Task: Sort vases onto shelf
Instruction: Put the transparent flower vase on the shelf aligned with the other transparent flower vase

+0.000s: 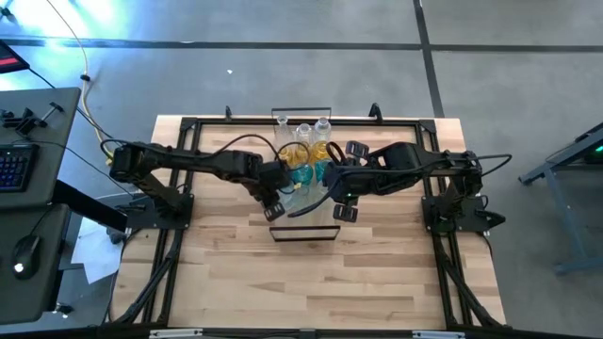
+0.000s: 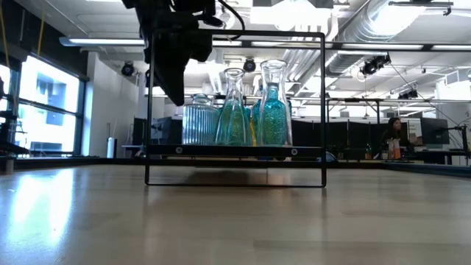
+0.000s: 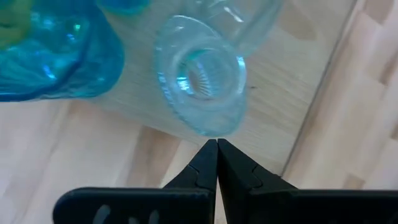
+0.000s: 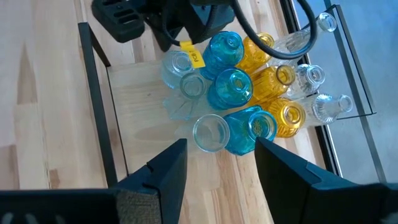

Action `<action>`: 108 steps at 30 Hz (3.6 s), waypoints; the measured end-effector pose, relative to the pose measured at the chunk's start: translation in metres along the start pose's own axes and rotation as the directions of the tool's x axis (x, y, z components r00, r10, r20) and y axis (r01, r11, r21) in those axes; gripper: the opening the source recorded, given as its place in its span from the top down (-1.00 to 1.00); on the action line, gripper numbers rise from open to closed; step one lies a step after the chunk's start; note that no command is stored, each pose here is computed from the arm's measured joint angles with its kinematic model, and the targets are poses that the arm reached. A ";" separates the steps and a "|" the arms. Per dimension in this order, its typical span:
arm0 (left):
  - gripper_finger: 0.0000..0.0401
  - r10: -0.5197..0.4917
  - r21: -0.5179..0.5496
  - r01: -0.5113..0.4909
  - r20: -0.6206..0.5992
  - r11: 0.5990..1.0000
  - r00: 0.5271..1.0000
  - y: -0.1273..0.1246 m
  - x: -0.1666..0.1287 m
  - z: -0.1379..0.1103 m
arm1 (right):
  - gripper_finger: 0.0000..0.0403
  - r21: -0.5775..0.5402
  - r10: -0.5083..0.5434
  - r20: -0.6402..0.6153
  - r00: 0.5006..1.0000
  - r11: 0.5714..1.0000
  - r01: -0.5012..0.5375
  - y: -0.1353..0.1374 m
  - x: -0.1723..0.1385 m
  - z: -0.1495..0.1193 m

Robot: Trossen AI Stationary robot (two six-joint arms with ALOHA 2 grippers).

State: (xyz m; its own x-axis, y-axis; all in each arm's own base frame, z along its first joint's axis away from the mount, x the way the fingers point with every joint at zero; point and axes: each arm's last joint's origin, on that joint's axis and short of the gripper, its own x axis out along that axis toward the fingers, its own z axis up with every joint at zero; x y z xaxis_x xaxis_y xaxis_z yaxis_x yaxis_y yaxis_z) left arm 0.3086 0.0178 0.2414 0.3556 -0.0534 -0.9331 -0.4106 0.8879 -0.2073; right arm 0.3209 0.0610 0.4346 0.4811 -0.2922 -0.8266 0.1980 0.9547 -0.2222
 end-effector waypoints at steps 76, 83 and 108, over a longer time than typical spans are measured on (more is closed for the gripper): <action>1.00 -0.171 0.197 0.139 0.156 0.971 0.973 -0.040 -0.021 0.015 | 0.16 0.011 0.004 -0.001 1.000 1.000 -0.004 0.000 0.000 0.000; 1.00 -0.176 0.224 0.124 0.233 0.967 0.956 -0.048 -0.023 0.019 | 0.16 -0.007 0.022 -0.006 1.000 1.000 -0.022 0.001 0.000 0.000; 1.00 -0.146 0.165 0.097 0.315 0.982 0.938 -0.044 0.001 0.024 | 0.16 -0.034 0.034 -0.009 0.999 0.999 -0.035 0.001 0.000 0.000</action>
State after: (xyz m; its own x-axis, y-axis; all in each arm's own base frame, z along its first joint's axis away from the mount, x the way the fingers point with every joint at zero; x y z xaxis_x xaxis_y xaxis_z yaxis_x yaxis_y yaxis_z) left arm 0.3472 -0.0106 0.2572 0.6575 -0.0359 -0.7526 -0.2301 0.9415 -0.2460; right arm 0.3209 0.0622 0.4342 0.4798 -0.2588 -0.8384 0.1526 0.9656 -0.2107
